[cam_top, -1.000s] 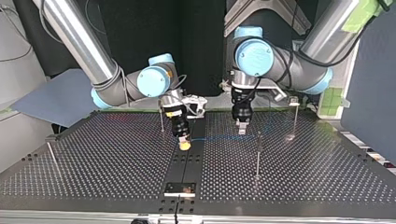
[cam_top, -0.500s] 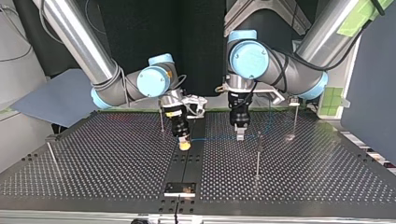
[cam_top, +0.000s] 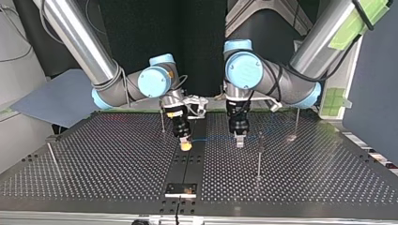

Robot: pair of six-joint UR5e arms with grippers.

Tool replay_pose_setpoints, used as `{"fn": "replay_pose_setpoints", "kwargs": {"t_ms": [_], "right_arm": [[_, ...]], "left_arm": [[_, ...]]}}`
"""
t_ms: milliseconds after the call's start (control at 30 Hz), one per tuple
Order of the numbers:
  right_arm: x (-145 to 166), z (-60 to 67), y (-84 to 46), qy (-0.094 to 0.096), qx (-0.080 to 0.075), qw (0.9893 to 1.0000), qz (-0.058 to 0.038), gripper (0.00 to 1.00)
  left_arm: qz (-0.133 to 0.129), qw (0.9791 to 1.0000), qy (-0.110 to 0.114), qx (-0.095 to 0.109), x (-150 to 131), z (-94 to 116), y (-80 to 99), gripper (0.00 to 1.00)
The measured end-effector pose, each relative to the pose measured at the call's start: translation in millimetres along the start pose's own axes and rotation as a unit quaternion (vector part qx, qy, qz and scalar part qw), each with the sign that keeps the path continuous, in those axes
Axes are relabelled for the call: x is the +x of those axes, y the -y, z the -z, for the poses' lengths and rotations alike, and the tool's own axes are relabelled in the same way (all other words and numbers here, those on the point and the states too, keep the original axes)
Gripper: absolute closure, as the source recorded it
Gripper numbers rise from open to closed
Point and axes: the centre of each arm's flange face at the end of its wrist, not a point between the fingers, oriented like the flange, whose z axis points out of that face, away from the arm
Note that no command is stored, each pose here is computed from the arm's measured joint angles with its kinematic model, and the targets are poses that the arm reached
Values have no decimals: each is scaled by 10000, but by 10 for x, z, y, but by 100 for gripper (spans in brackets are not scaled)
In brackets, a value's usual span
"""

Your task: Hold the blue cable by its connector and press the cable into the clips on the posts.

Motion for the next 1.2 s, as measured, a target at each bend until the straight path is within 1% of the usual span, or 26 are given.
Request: {"fn": "replay_pose_setpoints", "kwargs": {"t_ms": [167,433,667,700,733,767,800,833,867,900,933,1000,1033,1100,1200], "right_arm": [[-4,-4,-11,2,-9,10000,0,100],[-21,-7,-12,14,-8,10000,1,100],[-35,-10,-13,25,-11,10000,3,100],[-36,-10,-13,25,-11,10000,5,100],[-39,-10,-12,26,-11,10000,6,100],[-39,-10,-12,28,-11,10000,7,100],[-40,-10,-12,30,-11,10000,8,100],[-44,-10,-11,34,-10,10000,9,100],[-47,-10,-11,36,-12,10000,11,100],[-52,-11,-12,41,-14,10000,13,100],[-57,-12,-12,44,-14,10000,15,100],[-73,-13,-6,54,-12,10000,21,100],[-92,-15,1,66,-8,10000,26,100],[-127,-19,10,90,-2,10000,35,100],[-168,-23,21,119,5,9999,44,100]], "left_arm": [[59,9998,148,-152,-158,-80,-1,0],[44,9994,213,-281,-201,-115,-33,0],[-33,9992,284,-294,-217,-116,-13,0],[-57,9991,295,-291,-220,-115,-7,5],[-87,9991,314,-286,-225,-114,1,5],[-103,9990,331,-283,-228,-115,6,10],[-113,9989,351,-282,-232,-116,12,24],[-123,9988,378,-283,-239,-118,19,24],[-132,9987,393,-286,-242,-118,23,38],[-140,9987,406,-289,-244,-118,27,49],[-146,9986,423,-292,-248,-118,32,49],[-147,9985,447,-288,-253,-117,41,79],[-142,9984,464,-280,-259,-115,49,79],[-128,9984,493,-264,-264,-115,61,100],[-101,9982,540,-239,-274,-114,82,100]]}}
